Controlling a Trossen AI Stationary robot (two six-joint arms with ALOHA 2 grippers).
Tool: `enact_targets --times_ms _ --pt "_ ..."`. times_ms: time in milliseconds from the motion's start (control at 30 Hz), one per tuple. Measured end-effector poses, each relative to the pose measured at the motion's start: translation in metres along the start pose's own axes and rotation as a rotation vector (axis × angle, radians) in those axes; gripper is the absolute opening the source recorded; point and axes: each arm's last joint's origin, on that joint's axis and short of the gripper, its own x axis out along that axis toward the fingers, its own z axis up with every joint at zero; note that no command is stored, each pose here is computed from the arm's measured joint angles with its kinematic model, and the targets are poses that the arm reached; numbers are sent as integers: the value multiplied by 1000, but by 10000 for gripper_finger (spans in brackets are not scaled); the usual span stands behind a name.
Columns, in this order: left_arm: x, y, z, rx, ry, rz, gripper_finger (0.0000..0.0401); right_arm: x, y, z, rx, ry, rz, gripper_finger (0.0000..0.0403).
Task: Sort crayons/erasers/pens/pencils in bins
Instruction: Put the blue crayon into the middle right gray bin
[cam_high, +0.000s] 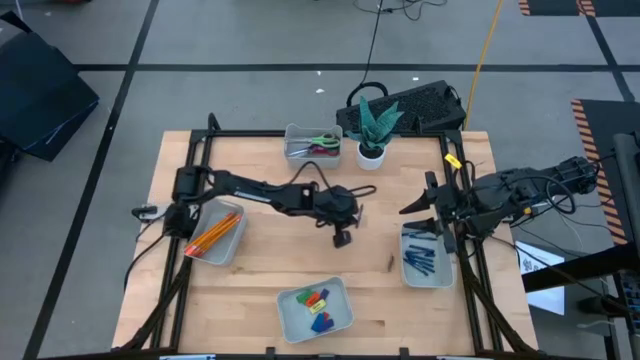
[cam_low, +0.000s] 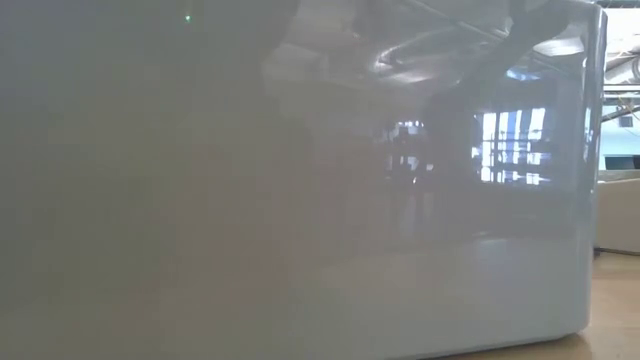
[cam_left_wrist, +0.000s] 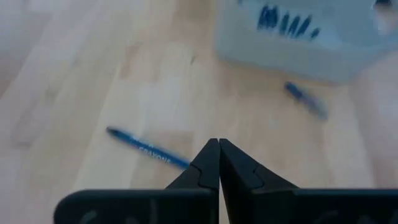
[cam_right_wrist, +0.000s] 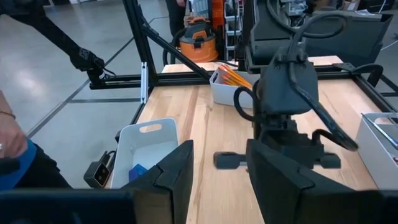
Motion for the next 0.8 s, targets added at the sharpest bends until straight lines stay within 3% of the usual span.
enact_targets --times_ms 233,367,633,800 --pt "-6 4 11 -56 2 26 3 0 0 0 0 0 0 139" --pt "-25 6 22 -70 -22 30 30 0 0 0 0 0 0 139" --pt "-98 10 32 -63 -24 72 129 0 0 0 0 1 0 139" --pt "-157 16 5 -98 -101 107 147 0 0 0 0 1 0 139"
